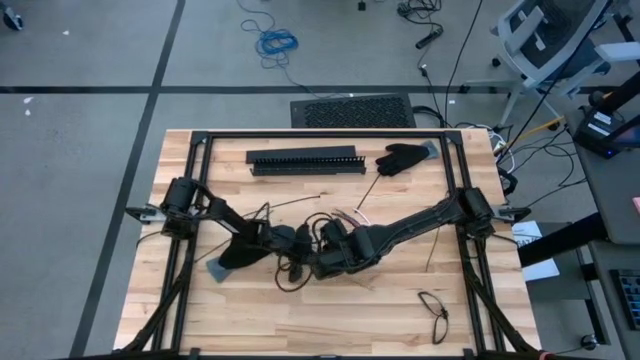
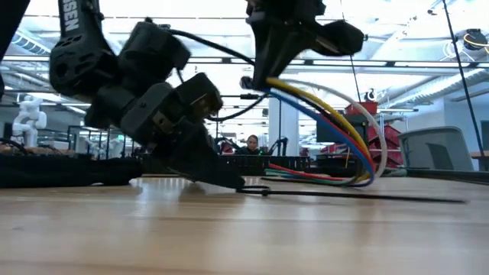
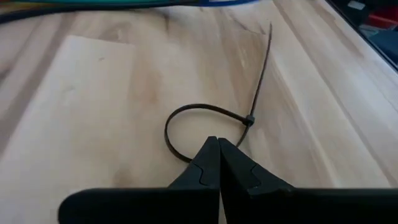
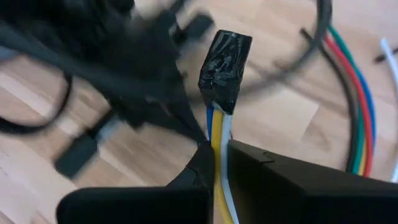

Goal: Ziptie cables
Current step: Wrap the cable wires using a zip tie

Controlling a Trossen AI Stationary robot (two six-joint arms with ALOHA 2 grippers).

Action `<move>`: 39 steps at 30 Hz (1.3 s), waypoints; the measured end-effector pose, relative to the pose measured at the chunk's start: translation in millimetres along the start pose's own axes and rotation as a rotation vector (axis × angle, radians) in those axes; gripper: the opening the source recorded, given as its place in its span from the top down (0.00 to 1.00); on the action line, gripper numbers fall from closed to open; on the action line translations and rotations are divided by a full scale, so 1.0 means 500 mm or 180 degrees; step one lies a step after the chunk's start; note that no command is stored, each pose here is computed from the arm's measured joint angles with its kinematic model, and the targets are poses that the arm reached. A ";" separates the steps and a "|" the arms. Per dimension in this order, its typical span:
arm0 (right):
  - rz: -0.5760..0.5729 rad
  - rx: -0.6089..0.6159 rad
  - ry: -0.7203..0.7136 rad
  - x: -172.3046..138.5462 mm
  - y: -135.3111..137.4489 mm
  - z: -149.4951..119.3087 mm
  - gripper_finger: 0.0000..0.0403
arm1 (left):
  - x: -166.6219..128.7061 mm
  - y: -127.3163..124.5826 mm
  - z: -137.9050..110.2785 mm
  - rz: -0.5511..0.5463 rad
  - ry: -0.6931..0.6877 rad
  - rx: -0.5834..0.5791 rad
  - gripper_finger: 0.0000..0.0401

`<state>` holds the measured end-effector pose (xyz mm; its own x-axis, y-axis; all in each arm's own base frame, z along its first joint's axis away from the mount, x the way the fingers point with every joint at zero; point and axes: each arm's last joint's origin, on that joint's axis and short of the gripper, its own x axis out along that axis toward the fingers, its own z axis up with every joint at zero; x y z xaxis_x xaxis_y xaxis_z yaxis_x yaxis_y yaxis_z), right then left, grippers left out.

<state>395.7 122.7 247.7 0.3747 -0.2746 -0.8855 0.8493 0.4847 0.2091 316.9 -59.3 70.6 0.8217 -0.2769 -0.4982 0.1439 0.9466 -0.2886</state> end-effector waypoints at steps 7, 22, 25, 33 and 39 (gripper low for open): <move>0.0007 -0.0115 -0.0161 -0.030 -0.011 0.016 0.97 | 0.006 -0.004 0.016 0.0036 0.0203 0.0086 1.00; -0.0349 -0.1207 0.0796 -0.039 -0.025 -0.103 0.97 | -0.029 -0.006 0.023 0.0349 0.0621 0.0799 1.00; -0.0324 -0.1384 0.0901 -0.003 -0.011 -0.132 0.97 | -0.029 -0.006 0.023 0.0357 0.0622 0.0799 1.00; -0.0313 -0.1761 0.0933 0.122 0.009 -0.124 0.97 | -0.026 -0.026 0.020 0.0244 0.0593 0.0866 1.00; -0.0275 -0.2101 0.1026 0.136 0.002 -0.091 0.97 | -0.023 -0.060 0.010 0.0046 0.0614 0.1034 1.00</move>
<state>405.3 142.4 168.8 0.1027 -0.1261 -0.9867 0.4323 0.8990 -0.0699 305.9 -83.7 89.2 0.7103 -0.2598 -0.6542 0.3259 0.9452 -0.0215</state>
